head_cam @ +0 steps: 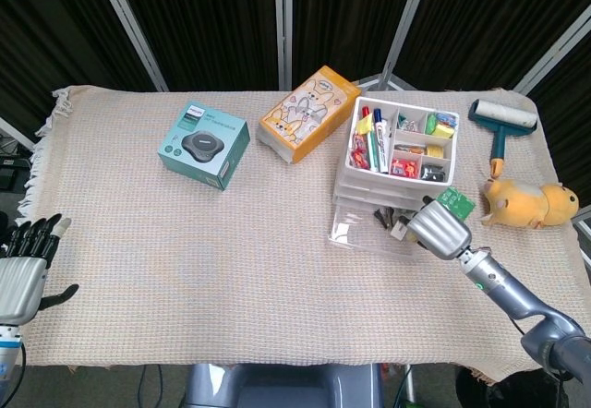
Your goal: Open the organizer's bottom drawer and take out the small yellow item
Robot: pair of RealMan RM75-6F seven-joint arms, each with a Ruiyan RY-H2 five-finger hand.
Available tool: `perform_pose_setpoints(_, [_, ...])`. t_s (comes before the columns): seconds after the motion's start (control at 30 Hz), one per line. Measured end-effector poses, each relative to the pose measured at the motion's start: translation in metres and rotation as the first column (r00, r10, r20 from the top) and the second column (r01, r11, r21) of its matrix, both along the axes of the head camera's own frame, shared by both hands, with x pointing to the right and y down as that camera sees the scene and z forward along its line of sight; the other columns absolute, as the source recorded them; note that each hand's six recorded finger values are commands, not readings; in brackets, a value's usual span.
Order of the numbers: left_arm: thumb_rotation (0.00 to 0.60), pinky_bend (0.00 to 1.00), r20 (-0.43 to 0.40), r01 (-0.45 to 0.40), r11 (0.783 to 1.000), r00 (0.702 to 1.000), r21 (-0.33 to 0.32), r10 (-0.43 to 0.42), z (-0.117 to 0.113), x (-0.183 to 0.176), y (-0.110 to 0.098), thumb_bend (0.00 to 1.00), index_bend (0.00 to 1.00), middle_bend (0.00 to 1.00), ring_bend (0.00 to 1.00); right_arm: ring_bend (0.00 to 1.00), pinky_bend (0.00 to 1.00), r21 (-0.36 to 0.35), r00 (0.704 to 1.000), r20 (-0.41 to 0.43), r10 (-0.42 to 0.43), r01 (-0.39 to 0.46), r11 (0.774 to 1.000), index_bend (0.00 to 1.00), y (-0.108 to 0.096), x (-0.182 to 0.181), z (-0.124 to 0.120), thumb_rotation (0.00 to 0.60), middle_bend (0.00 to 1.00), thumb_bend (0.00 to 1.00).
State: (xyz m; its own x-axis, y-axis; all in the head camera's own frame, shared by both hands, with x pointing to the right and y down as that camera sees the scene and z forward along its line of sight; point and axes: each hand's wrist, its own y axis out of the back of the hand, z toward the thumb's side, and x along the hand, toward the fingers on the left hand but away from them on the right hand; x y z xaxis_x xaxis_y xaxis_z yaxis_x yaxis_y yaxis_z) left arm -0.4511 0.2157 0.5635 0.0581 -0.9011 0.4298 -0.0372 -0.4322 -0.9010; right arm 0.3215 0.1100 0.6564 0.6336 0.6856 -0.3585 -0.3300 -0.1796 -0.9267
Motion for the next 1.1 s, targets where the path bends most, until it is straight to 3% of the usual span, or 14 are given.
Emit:
perform_pose_setpoints(0.23, [0.6, 0.0, -0.011, -0.01, 1.0, 1.0, 0.007, 0.01, -0.005, 0.002, 0.002, 0.16, 0.0, 0.0, 0.0, 0.99, 0.63, 0.028, 0.991, -0.104, 0.08, -0.077, 0.997, 0.62, 0.001, 0.037, -0.012, 0.6, 1.0, 0.03])
perform_pose_setpoints(0.47, [0.6, 0.0, -0.021, -0.021, 1.0, 1.0, 0.009, 0.022, -0.006, 0.004, 0.002, 0.16, 0.0, 0.0, 0.0, 0.98, 0.63, -0.017, 0.957, -0.236, 0.168, -0.177, 0.984, 0.55, 0.015, 0.078, -0.002, 0.6, 0.99, 0.01])
perform_pose_setpoints(0.77, [0.6, 0.0, -0.033, -0.019, 1.0, 0.999, 0.016, 0.019, -0.009, 0.003, 0.002, 0.16, 0.0, 0.0, 0.0, 0.94, 0.61, -0.009, 0.944, -0.235, 0.231, -0.239, 0.971, 0.46, 0.025, 0.092, -0.007, 0.6, 0.93, 0.0])
perform_pose_setpoints(0.83, [0.6, 0.0, -0.036, -0.015, 1.0, 0.999, 0.018, 0.016, -0.01, 0.002, 0.002, 0.16, 0.0, 0.0, 0.0, 0.89, 0.58, 0.004, 0.945, -0.212, 0.25, -0.255, 0.967, 0.42, 0.024, 0.092, -0.012, 0.6, 0.87, 0.0])
perform_pose_setpoints(0.93, [0.6, 0.0, -0.04, -0.009, 1.0, 0.999, 0.021, 0.01, -0.011, 0.0, 0.002, 0.16, 0.0, 0.0, 0.0, 0.74, 0.48, 0.029, 0.944, -0.149, 0.293, -0.292, 0.956, 0.34, 0.024, 0.091, -0.022, 0.6, 0.68, 0.0])
perform_pose_setpoints(1.03, [0.6, 0.0, -0.043, -0.002, 1.0, 0.999, 0.025, 0.003, -0.012, -0.002, 0.002, 0.16, 0.0, 0.0, 0.0, 0.52, 0.33, 0.053, 0.937, -0.058, 0.345, -0.342, 0.938, 0.22, 0.027, 0.089, -0.036, 0.6, 0.43, 0.0])
perform_pose_setpoints(1.1, [0.6, 0.0, -0.045, 0.002, 1.0, 0.999, 0.031, 0.0, -0.013, -0.004, 0.002, 0.16, 0.0, 0.0, 0.0, 0.31, 0.24, 0.058, 0.921, 0.018, 0.389, -0.39, 0.919, 0.15, 0.031, 0.088, -0.046, 0.6, 0.25, 0.0])
